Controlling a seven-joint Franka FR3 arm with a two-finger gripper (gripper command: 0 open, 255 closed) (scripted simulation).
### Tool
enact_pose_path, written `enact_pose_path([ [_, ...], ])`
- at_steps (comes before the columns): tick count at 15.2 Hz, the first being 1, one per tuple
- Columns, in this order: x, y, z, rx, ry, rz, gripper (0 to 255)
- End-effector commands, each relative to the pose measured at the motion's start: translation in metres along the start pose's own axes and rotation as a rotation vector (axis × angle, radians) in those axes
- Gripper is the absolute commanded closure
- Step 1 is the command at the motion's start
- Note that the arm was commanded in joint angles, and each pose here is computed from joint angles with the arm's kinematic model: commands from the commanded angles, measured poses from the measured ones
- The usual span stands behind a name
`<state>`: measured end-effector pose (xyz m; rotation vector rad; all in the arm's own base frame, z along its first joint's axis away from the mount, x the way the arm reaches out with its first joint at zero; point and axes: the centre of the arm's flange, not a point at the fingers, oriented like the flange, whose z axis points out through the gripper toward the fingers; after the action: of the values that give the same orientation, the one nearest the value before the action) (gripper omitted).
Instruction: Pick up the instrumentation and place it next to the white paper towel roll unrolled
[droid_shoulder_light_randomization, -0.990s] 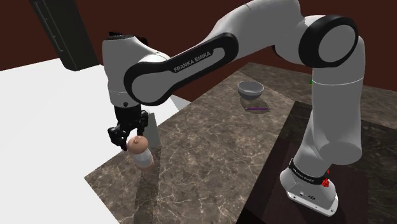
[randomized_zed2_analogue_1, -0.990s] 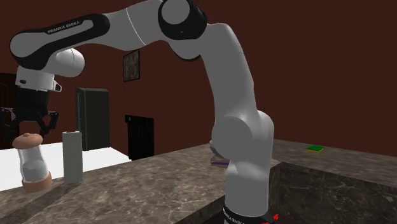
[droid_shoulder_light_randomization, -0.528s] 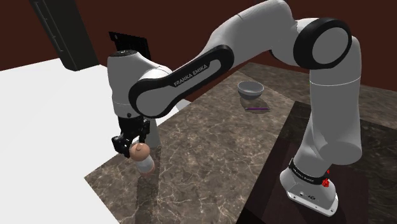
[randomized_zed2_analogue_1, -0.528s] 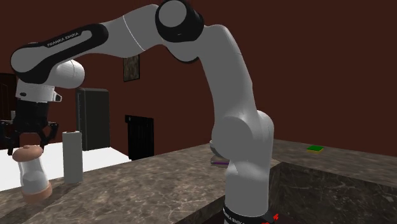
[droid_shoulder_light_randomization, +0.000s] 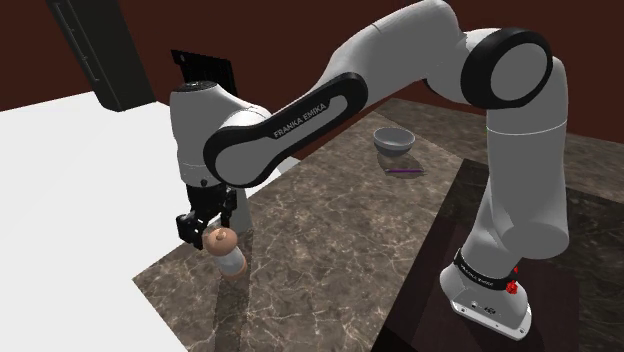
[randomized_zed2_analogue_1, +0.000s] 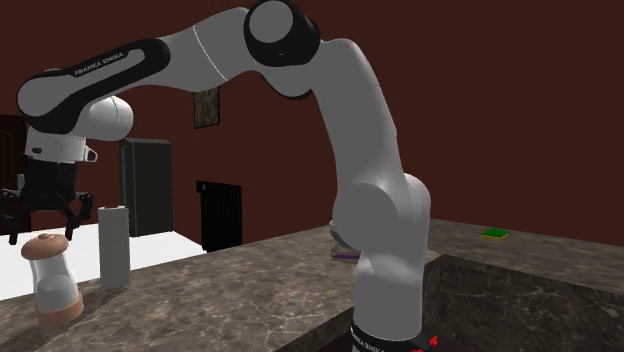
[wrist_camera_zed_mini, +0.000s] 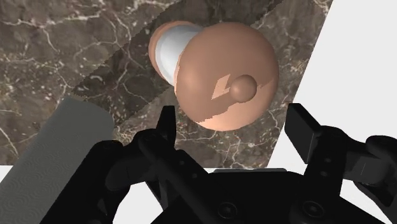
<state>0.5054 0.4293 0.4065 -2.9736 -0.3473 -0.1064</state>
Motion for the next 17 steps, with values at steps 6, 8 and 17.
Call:
enact_pose_path([
  [6, 0.000, 0.000, -0.013, 0.000, 0.000, 0.000, 0],
  [8, 0.000, 0.000, -0.040, 0.000, 0.000, 0.000, 0],
  [17, 0.000, 0.000, -0.050, 0.000, 0.000, 0.000, 0],
])
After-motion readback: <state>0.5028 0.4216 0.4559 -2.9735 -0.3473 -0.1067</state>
